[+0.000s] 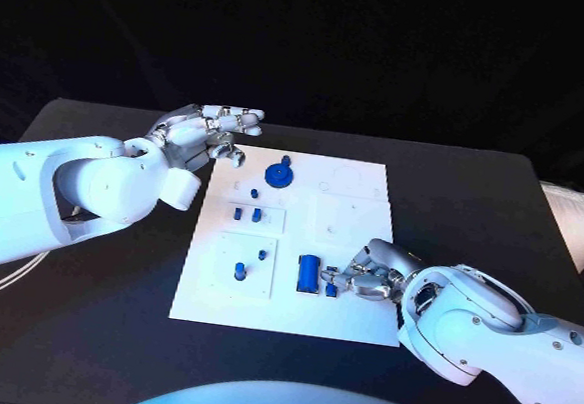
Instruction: Assemble the parts on the task board
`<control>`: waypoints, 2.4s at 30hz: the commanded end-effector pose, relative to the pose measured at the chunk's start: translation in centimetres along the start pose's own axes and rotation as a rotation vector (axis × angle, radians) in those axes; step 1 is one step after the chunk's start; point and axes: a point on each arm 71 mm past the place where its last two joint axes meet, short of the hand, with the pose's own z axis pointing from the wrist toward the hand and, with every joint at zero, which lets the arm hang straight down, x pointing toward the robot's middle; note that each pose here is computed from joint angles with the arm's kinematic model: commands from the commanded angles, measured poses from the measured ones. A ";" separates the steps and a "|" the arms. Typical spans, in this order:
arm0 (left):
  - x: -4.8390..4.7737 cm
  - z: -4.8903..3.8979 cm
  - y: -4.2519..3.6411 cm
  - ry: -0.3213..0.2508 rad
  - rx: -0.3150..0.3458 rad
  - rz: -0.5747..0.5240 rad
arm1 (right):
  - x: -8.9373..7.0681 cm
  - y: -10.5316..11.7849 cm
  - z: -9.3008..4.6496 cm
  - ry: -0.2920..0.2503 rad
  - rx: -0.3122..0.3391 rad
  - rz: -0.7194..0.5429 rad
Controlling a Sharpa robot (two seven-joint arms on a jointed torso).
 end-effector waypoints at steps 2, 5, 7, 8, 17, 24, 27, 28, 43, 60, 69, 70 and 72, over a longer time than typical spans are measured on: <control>0.22 0.02 -0.05 0.021 0.004 -0.004 | 0.0 0.2 -0.1 -0.006 -0.019 -0.019; 0.22 0.03 -0.05 0.021 0.004 -0.004 | 0.0 0.0 -0.2 -0.002 -0.018 -0.024; 0.20 0.03 -0.05 0.021 0.004 -0.004 | 0.0 -0.1 -0.3 0.004 -0.017 -0.027; 0.18 0.03 -0.05 0.021 0.004 -0.003 | 0.0 -0.2 -0.4 0.007 -0.017 -0.029; -0.03 0.01 -0.08 0.016 0.004 0.000 | 0.0 -0.6 -1.1 0.009 -0.025 -0.038; -0.04 0.04 -0.08 0.018 0.005 0.007 | -0.1 -1.1 -1.1 0.013 -0.016 -0.049; -0.04 0.06 -0.07 0.019 0.005 0.008 | -0.1 -1.2 -1.0 0.016 -0.013 -0.052; -0.04 0.06 -0.07 0.019 0.005 0.008 | -0.1 -1.2 -1.0 0.019 -0.012 -0.054; 0.03 0.06 -0.06 0.020 0.005 0.008 | 0.1 -1.1 0.0 0.013 -0.007 -0.083; -0.25 0.04 -0.08 0.018 0.005 0.008 | -0.6 -0.8 -0.9 -0.030 -0.112 0.036; -0.91 0.47 -0.17 0.000 0.040 0.014 | -6.1 -1.5 -0.4 -0.105 -0.349 0.457; -1.00 0.55 -0.09 -0.007 0.044 0.015 | -6.9 -1.9 -0.1 -0.121 -0.353 0.515; -1.17 0.75 0.25 -0.020 0.048 0.014 | -8.5 -2.7 0.7 -0.157 -0.350 0.626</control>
